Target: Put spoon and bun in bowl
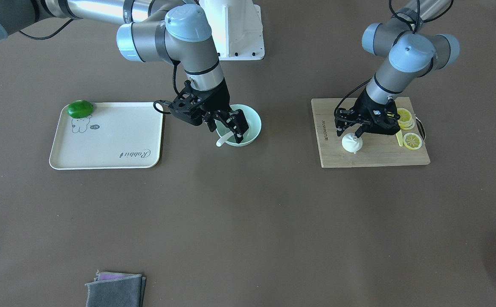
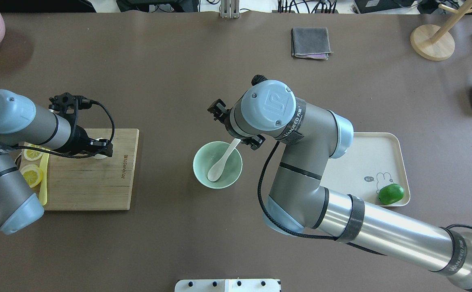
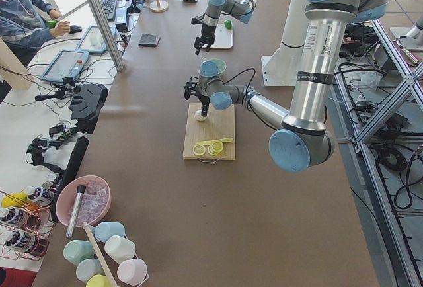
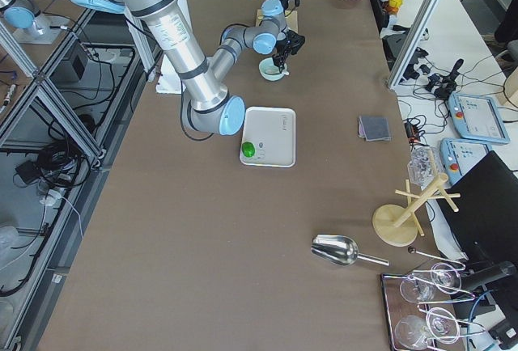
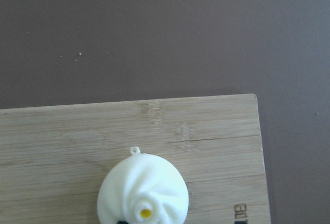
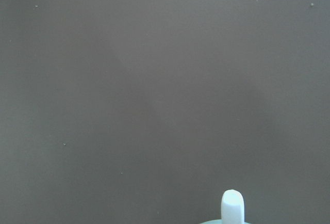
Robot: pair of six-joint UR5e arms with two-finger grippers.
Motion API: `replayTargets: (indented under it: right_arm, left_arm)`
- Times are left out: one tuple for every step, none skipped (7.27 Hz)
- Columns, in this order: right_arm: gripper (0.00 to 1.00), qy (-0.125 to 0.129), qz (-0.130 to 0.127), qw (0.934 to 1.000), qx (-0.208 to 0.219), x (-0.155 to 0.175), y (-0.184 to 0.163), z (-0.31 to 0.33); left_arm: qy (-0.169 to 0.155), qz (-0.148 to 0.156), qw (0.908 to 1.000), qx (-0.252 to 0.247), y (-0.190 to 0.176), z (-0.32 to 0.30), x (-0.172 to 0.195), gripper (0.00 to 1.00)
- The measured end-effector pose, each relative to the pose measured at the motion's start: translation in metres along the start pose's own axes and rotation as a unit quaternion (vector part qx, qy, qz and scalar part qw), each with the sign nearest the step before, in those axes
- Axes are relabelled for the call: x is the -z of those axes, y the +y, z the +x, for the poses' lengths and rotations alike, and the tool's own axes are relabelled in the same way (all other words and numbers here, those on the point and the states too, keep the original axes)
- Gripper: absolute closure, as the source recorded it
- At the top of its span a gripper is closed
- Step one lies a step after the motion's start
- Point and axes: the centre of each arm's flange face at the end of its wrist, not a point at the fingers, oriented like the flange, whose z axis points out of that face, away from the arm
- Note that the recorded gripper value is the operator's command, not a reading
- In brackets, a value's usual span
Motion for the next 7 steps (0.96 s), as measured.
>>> replayTargets:
  right_arm:
    - [0.0,0.002,-0.001,1.0,0.002,0.003,-0.012,0.001]
    - [0.0,0.007,-0.006,0.9999,0.004,0.004,-0.024,0.004]
    - [0.0,0.01,-0.01,0.9999,0.006,0.007,-0.035,0.009]
    - [0.0,0.011,-0.015,0.9998,0.008,0.014,-0.047,0.016]
    - [0.0,0.012,-0.024,0.9996,0.014,0.028,-0.065,0.033]
    - [0.0,0.014,-0.03,0.9991,0.027,0.044,-0.086,0.057]
    - [0.0,0.019,-0.034,0.9983,0.043,0.06,-0.112,0.082]
  left_arm:
    - [0.001,0.001,1.0,0.0,-0.001,0.002,0.001,1.0]
    - [0.008,0.005,0.9999,-0.002,-0.004,0.011,0.005,1.0]
    - [0.022,0.011,0.9997,-0.007,-0.01,0.028,0.012,1.0]
    - [0.042,0.019,0.9989,-0.014,-0.016,0.052,0.024,1.0]
    - [0.065,0.028,0.9973,-0.018,-0.023,0.08,0.039,1.0]
    - [0.09,0.034,0.9953,-0.011,-0.028,0.113,0.051,1.0]
    - [0.118,0.03,0.9926,0.001,-0.022,0.157,0.058,1.0]
